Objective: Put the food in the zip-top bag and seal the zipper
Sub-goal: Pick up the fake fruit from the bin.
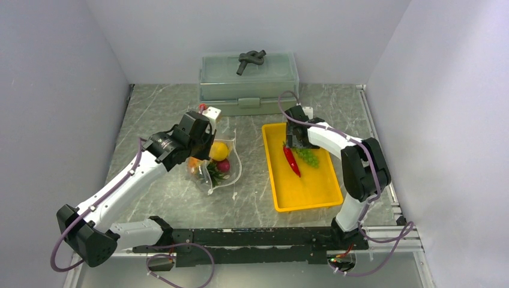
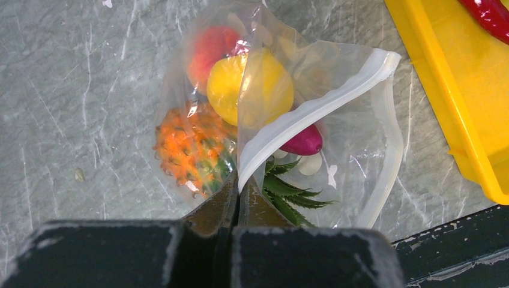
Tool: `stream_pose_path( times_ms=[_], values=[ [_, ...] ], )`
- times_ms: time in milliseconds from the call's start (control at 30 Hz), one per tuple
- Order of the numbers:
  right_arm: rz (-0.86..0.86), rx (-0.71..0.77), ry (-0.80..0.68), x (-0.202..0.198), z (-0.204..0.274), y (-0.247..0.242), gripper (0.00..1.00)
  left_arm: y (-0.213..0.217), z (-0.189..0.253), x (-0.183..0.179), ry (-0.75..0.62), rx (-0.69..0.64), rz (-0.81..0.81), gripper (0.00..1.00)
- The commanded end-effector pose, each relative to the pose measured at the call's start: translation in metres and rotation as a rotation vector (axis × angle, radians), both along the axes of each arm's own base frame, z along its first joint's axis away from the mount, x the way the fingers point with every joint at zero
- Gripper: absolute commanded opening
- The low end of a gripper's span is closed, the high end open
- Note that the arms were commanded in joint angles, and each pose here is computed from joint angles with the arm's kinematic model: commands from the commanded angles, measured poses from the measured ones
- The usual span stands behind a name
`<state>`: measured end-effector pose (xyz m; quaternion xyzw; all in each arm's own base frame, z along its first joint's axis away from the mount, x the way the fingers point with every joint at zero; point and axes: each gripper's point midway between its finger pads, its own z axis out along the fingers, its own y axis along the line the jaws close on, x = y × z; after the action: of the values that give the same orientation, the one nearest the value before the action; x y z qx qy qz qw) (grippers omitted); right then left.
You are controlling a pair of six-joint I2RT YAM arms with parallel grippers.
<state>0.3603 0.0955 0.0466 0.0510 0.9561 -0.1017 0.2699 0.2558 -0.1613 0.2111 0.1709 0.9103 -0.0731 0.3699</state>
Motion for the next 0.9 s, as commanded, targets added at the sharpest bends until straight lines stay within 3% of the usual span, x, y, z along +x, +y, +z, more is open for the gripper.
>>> stream_pose_path(
  times_ms=[0, 333, 533, 733, 867],
  values=[
    [-0.012, -0.039, -0.045, 0.020, 0.014, -0.005, 0.82, -0.001, 0.001, 0.004, -0.020, 0.013, -0.016, 0.00],
    [-0.002, -0.028, -0.001, 0.019, -0.006, -0.002, 0.74, -0.001, 0.000, 0.005, -0.019, 0.014, -0.018, 0.00],
    [0.004, -0.012, 0.006, 0.016, -0.009, -0.001, 0.53, -0.001, -0.001, 0.005, -0.014, 0.015, -0.020, 0.00],
    [-0.004, 0.003, -0.034, 0.017, 0.008, -0.002, 0.25, -0.002, -0.001, 0.004, -0.012, 0.012, -0.021, 0.00],
    [-0.013, 0.029, -0.091, 0.018, 0.033, -0.001, 0.18, -0.002, 0.000, 0.003, -0.015, 0.006, -0.023, 0.00]
  ],
)
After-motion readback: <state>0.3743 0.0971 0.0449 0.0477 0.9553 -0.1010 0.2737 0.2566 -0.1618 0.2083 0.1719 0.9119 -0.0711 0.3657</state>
